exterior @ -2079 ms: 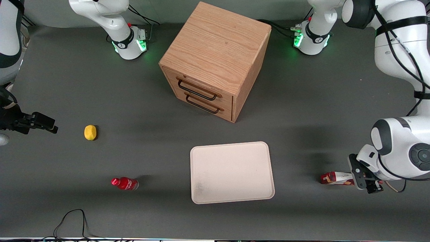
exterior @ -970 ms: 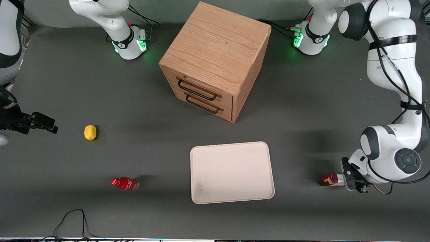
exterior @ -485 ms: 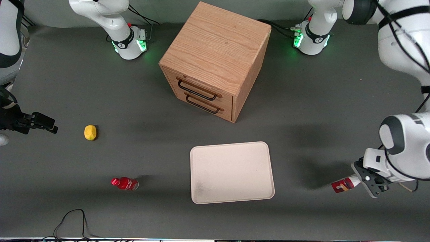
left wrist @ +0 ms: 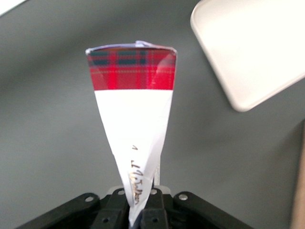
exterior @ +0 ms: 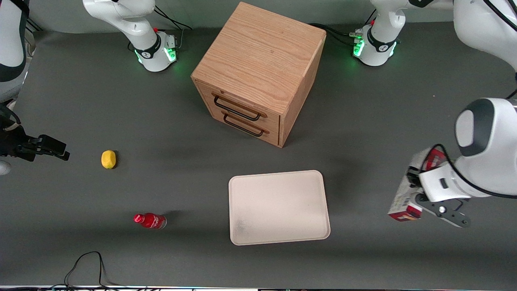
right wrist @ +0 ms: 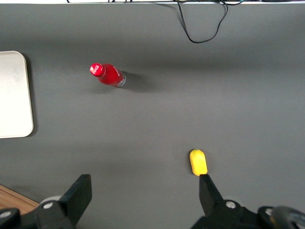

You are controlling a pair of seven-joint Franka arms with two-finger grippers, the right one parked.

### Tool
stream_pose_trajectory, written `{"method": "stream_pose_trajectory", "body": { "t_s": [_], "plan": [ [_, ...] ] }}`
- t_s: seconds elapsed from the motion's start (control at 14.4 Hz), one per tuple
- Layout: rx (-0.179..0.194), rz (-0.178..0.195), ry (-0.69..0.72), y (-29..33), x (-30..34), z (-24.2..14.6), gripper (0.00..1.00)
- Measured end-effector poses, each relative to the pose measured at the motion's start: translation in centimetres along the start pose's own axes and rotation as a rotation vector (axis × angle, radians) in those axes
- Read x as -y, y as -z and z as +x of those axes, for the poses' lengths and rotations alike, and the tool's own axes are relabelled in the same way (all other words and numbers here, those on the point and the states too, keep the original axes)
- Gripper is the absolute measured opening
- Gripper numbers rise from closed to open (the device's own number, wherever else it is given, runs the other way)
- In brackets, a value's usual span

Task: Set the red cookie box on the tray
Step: 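Lift the cookie box and carry it toward the cream tray, then lower the cookie box onto the tray and open the left gripper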

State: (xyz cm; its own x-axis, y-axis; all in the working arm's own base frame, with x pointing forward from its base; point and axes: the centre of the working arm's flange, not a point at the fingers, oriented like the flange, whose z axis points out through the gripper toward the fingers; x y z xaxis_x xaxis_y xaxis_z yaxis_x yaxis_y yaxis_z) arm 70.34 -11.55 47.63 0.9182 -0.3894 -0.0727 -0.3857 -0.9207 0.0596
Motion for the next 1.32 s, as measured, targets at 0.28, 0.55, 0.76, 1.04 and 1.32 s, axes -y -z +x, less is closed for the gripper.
{"method": "stream_pose_trajectory", "body": {
  "t_s": [0.28,0.55,0.76,1.04,1.32],
  "plan": [
    [-0.015,-0.046,0.306,-2.4,-10.7,3.6,0.07],
    [-0.058,-0.064,0.468,-9.5,-16.3,7.5,0.07],
    [-0.077,-0.03,0.527,-15.6,-17.5,9.3,0.07],
    [-0.067,-0.01,0.549,-21.8,-17.4,10.2,0.07],
    [-0.059,0.008,0.545,-24.0,-17.1,10.3,0.07]
  ]
}}
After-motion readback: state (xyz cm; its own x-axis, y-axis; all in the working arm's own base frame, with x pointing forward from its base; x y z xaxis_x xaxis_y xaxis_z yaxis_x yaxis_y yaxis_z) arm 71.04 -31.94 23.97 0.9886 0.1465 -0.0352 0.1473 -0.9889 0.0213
